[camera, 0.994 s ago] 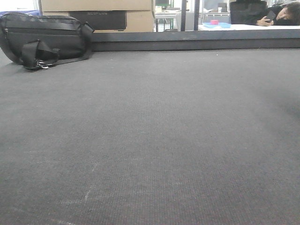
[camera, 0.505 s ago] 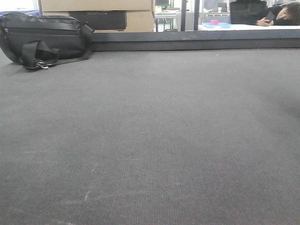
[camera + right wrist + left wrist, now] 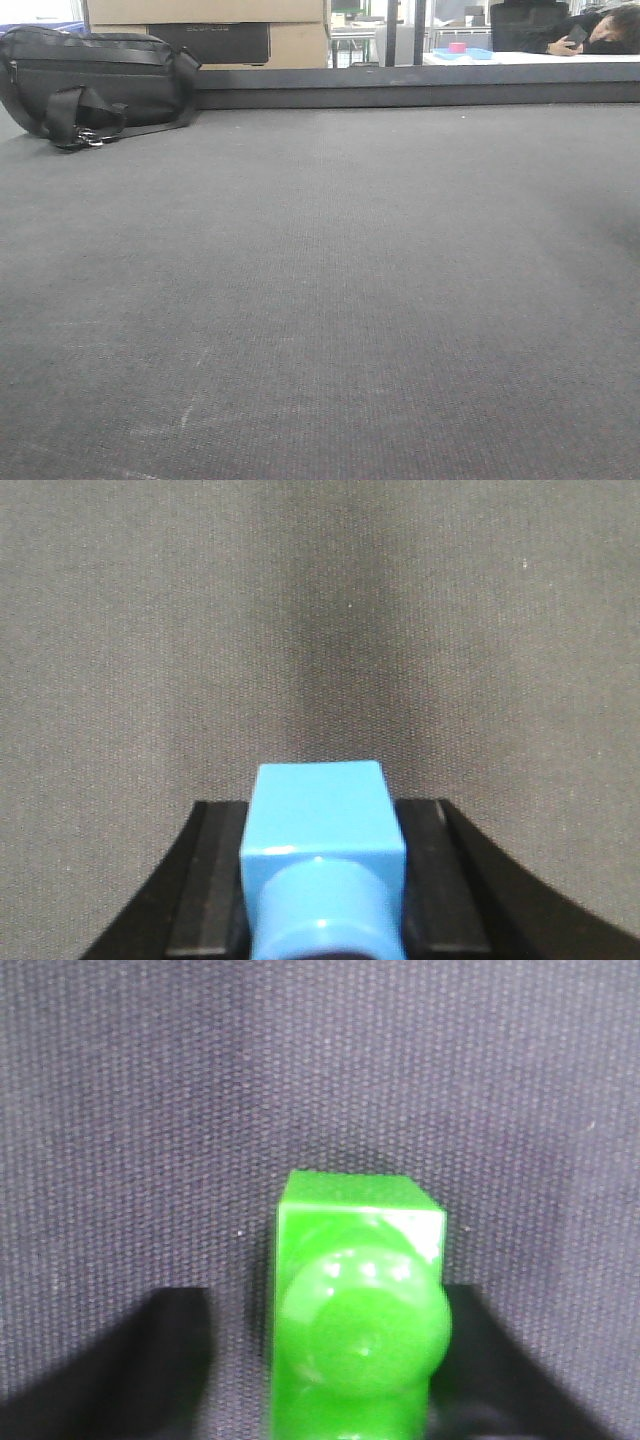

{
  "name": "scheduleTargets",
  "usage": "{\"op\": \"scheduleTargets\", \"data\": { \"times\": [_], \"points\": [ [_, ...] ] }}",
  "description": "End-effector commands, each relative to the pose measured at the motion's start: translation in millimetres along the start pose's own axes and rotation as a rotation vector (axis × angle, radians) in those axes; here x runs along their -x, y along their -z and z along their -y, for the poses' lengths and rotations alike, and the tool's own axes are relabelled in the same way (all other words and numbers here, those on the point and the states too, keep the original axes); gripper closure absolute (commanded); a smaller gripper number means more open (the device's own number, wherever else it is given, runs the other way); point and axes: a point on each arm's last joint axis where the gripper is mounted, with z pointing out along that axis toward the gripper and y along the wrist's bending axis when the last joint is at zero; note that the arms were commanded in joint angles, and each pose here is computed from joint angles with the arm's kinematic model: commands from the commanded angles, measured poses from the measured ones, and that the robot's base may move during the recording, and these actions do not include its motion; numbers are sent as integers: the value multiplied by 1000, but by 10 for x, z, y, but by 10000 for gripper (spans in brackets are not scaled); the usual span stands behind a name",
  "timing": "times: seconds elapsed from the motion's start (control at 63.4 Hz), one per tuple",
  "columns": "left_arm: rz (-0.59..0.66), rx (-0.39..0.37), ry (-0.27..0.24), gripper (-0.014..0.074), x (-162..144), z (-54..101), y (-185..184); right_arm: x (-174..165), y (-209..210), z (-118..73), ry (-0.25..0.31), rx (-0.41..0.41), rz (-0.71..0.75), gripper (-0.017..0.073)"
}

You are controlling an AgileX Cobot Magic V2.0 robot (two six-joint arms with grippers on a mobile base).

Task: Grab block from conveyor and place in blue bin
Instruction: 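Close left gripper on green block and right gripper on blue block, then lift both held blocks up off the belt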

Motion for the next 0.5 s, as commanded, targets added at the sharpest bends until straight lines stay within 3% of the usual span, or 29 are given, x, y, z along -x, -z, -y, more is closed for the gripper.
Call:
{"op": "scheduleTargets", "data": {
  "times": [0.0,0.063,0.095,0.284,0.426,0.489],
  "points": [
    [10,-1,-5,496,6,14,8,20,40,10,-2,-1,25,721],
    [8,-1,-5,668,5,14,8,20,40,10,-2,-1,25,721],
    [10,-1,-5,703,10,14,13,20,40,10,-2,-1,25,721],
    [45,-20,17,705,96,20,256,-23,87,8,-1,-1,2,721],
    [227,-22,32,705,63,28,691,-50,269,-2,6,4,73,721],
    [361,-51,63,705,19,58,887,-59,385,-8,16,9,161,721]
  ]
}}
